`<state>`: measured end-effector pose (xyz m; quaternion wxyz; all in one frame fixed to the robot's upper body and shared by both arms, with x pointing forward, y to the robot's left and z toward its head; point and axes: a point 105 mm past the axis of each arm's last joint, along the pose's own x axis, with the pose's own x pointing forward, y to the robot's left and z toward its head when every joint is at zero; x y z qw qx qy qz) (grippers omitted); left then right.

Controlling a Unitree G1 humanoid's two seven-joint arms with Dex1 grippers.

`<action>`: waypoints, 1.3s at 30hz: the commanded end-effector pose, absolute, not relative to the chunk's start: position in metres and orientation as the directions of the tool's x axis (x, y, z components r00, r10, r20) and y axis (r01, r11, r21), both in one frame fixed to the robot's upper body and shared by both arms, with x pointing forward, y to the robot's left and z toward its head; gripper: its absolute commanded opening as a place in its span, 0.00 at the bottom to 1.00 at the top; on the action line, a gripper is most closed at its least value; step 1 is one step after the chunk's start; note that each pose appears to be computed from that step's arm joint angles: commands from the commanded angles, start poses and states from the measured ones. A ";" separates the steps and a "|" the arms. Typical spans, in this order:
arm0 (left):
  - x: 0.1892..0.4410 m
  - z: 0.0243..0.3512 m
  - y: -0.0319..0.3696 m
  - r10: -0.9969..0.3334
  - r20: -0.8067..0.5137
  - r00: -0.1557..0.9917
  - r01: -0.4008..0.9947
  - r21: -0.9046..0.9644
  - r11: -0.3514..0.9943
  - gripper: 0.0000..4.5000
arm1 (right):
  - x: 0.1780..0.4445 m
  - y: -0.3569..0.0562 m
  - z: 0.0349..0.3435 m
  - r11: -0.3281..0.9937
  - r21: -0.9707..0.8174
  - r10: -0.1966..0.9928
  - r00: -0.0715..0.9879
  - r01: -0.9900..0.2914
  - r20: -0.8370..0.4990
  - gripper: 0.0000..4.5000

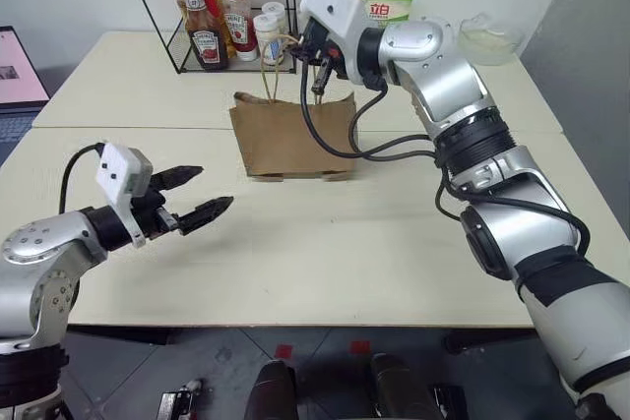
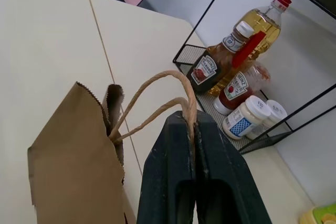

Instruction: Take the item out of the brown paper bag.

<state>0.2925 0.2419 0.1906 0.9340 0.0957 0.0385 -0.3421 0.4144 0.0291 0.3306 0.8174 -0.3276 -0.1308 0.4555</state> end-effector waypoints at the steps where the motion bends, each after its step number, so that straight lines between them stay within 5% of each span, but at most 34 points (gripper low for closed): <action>1: 0.290 0.203 0.245 -0.626 -0.090 0.775 0.630 0.189 0.753 1.00 | 0.403 0.037 0.365 0.384 -0.697 0.849 0.529 -0.606 0.008 0.01; 27: 0.292 0.207 0.240 -0.646 -0.065 0.761 0.643 0.209 0.737 1.00 | 0.414 0.029 0.342 0.357 -0.717 0.825 0.563 -0.599 -0.059 0.01; 31: 0.292 0.207 0.240 -0.647 -0.063 0.760 0.644 0.209 0.736 1.00 | 0.413 0.028 0.339 0.345 -0.713 0.829 0.554 -0.611 -0.073 0.21; 39: 0.294 0.208 0.238 -0.656 -0.055 0.752 0.652 0.209 0.729 1.00 | 0.402 0.015 0.333 0.295 -0.712 0.847 0.520 -0.638 -0.115 0.85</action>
